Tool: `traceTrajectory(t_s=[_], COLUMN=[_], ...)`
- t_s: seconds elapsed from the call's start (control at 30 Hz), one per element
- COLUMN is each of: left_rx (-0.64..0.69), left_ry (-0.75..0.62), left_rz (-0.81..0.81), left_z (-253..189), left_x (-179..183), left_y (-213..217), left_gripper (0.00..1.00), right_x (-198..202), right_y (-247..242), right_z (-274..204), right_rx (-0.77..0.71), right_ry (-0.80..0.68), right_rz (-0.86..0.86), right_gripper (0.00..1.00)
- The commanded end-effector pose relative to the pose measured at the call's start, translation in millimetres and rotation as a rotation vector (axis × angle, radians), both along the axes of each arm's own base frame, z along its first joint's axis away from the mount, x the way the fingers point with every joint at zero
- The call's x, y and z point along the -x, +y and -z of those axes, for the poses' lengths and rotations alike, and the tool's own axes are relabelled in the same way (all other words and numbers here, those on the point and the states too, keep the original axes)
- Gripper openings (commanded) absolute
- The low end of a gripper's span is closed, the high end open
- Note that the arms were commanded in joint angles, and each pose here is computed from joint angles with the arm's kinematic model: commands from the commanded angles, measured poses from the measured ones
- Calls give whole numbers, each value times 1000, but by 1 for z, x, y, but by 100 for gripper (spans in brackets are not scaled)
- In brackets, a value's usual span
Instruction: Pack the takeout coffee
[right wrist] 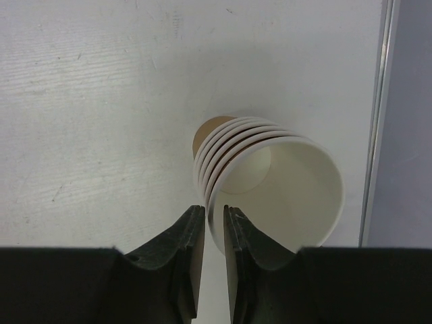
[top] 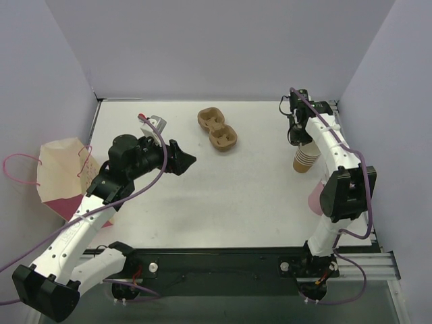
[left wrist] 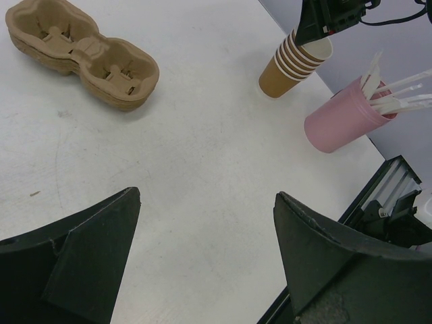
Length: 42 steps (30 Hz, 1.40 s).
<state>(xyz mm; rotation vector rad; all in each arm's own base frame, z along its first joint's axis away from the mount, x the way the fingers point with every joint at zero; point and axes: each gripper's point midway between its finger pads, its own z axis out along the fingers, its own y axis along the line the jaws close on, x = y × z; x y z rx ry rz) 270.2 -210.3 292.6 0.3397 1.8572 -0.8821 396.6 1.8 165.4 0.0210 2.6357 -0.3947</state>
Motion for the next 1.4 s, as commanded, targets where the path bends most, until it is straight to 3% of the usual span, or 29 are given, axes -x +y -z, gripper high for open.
traceTrajectory(t_s=[0.0,0.27,0.67,1.37], left_rx=[39,38,37,35], left_ry=[-58,-58,-59,-53], left_rz=[22,21,21,26], left_z=[-22,-22,-21,-18], left_x=[-1,0,-1,-1], left_y=[-5,-5,-5,-7], left_gripper=[90,90,90,90], right_x=[12,14,13,7], right_y=[-9,-10,-13,-13], right_z=[9,16,11,-16], right_rx=[9,-6,15,73], right_ry=[61,77,68,8], right_rz=[20,22,18,19], right_gripper=[19,18,6,8])
